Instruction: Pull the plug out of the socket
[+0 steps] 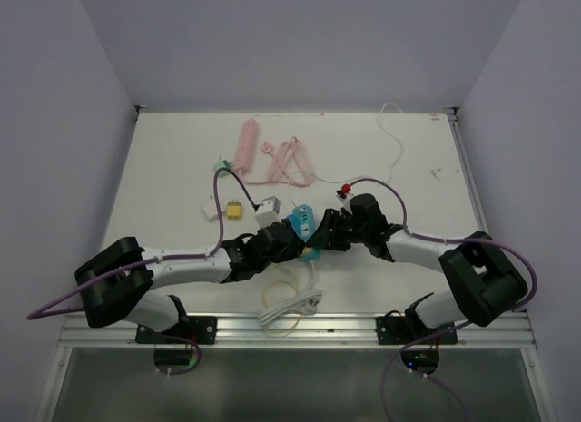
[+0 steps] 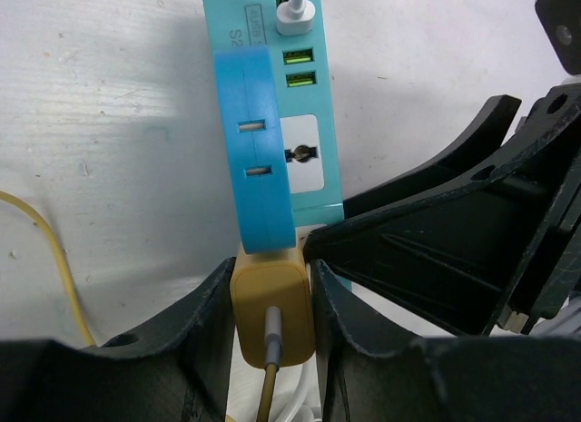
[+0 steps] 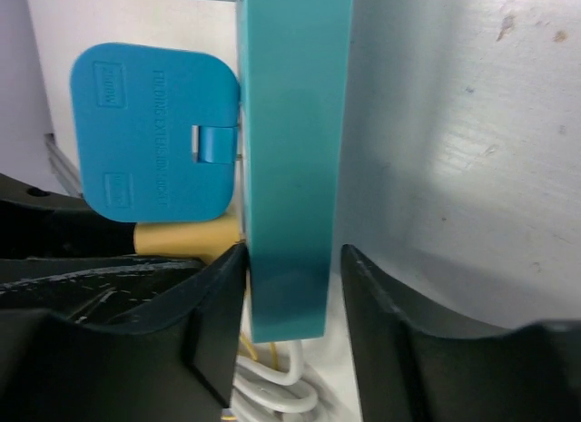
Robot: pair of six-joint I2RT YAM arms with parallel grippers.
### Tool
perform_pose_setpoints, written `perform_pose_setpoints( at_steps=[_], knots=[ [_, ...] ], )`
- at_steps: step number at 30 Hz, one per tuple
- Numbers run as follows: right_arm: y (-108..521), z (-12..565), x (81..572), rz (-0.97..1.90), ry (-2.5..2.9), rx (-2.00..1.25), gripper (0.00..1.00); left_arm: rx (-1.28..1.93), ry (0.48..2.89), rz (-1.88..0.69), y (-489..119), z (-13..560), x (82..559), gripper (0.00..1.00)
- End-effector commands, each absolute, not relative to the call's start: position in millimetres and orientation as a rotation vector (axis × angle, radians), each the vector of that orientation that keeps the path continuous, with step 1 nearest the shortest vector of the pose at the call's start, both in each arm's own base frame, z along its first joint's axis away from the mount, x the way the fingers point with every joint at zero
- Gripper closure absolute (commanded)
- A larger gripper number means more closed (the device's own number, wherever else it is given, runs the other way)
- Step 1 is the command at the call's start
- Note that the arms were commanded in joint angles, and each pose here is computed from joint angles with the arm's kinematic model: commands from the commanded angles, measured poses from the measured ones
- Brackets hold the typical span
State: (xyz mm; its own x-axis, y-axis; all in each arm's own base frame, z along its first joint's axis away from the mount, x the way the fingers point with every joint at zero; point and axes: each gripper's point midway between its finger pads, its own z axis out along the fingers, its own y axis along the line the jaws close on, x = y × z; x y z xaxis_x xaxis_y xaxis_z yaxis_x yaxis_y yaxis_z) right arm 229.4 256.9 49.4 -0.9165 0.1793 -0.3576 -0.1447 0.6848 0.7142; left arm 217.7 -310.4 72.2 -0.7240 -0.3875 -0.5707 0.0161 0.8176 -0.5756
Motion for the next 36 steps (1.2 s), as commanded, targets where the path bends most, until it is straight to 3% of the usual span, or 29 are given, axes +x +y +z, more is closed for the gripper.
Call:
perform_pose_setpoints(
  at_steps=[1, 3, 4, 6, 8, 20, 26, 31, 36],
  knots=[
    [267, 58, 233, 1.147, 2.465, -0.011, 0.54, -0.298, 2.177, -0.844, -324, 108, 230, 0.90],
    [268, 63, 234, 1.144, 2.454, -0.020, 0.62, -0.301, 2.196, -0.824, -323, 108, 230, 0.89],
    [267, 61, 232, 1.120, 2.464, -0.031, 0.75, -0.301, 2.201, -0.819, -324, 110, 230, 0.86],
    [267, 68, 236, 1.090, 2.449, -0.051, 0.91, -0.304, 2.225, -0.793, -322, 110, 229, 0.81],
    [264, 73, 235, 1.041, 2.445, -0.073, 0.99, -0.303, 2.249, -0.769, -320, 107, 227, 0.73],
    [256, 84, 239, 0.916, 2.421, -0.127, 1.00, -0.311, 2.316, -0.769, -323, 103, 220, 0.34],
    [255, 81, 237, 0.904, 2.424, -0.130, 1.00, -0.308, 2.357, -0.759, -325, 93, 218, 0.35],
    [251, 79, 236, 0.871, 2.438, -0.132, 1.00, -0.321, 2.426, -0.745, -326, 77, 212, 0.44],
    [251, 78, 236, 0.872, 2.438, -0.132, 1.00, -0.324, 2.459, -0.731, -326, 68, 209, 0.45]
  ],
)
